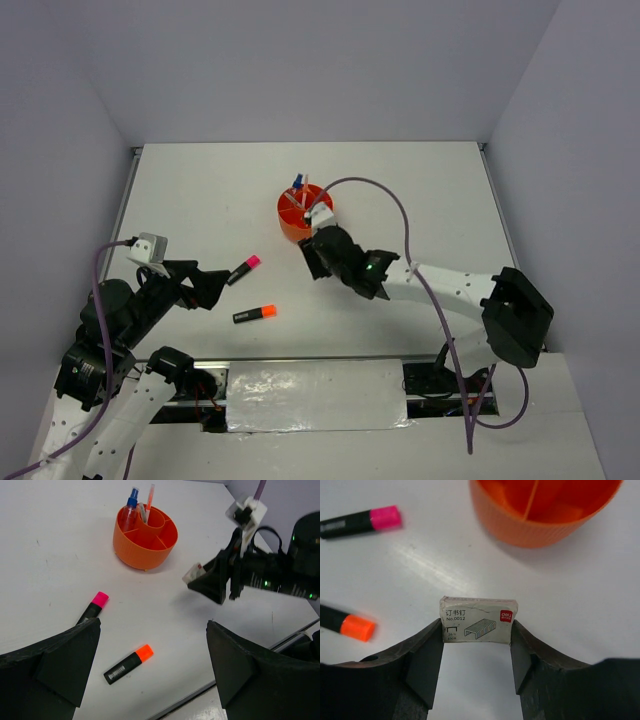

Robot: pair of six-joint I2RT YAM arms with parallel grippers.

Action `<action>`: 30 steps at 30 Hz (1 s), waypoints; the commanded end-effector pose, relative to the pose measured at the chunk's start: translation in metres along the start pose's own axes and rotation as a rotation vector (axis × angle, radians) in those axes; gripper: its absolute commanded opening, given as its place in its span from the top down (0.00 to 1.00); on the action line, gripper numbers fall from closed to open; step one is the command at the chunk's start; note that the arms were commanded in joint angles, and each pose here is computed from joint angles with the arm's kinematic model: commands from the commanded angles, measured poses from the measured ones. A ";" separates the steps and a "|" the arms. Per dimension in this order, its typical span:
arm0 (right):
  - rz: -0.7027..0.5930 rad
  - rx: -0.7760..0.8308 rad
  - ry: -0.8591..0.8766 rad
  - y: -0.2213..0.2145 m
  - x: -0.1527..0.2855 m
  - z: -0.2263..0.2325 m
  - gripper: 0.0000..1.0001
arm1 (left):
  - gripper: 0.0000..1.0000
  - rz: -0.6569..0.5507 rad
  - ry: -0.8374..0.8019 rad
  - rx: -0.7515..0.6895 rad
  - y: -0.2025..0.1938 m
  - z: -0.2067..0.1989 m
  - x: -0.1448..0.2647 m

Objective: Sort the stationery into containers
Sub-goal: Pick up the stationery from the center of the board, then place the stationery in the storage box.

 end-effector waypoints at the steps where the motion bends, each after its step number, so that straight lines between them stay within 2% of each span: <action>1: -0.102 0.098 0.077 0.041 -0.002 -0.025 0.68 | 0.01 -0.031 -0.029 -0.008 0.007 -0.004 -0.003; 6: -0.210 0.151 0.210 0.063 -0.016 -0.047 0.67 | 0.01 -0.033 -0.033 -0.009 0.007 -0.005 -0.002; 8: -0.247 0.142 0.198 0.075 -0.024 -0.061 0.65 | 0.01 -0.031 -0.034 -0.009 0.007 -0.005 -0.003; 16: -0.260 0.205 0.169 0.093 -0.059 -0.078 0.63 | 0.01 -0.028 -0.041 -0.010 0.006 -0.005 -0.003; 23: -0.334 0.181 0.210 0.090 -0.071 -0.101 0.60 | 0.01 -0.023 -0.046 -0.010 0.006 -0.006 -0.003; 30: -0.320 0.183 0.239 0.080 -0.084 -0.107 0.58 | 0.01 -0.023 -0.046 -0.010 0.006 -0.006 -0.003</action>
Point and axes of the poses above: each gripper's point midway between its finger pads, its own x axis back along the fingers, its own z axis along the line the jaws close on, y = z × x, the point moved 7 cm from there along x, back along the fingers, and after that the axes turned 1 degree about x, right-handed, at the moved point
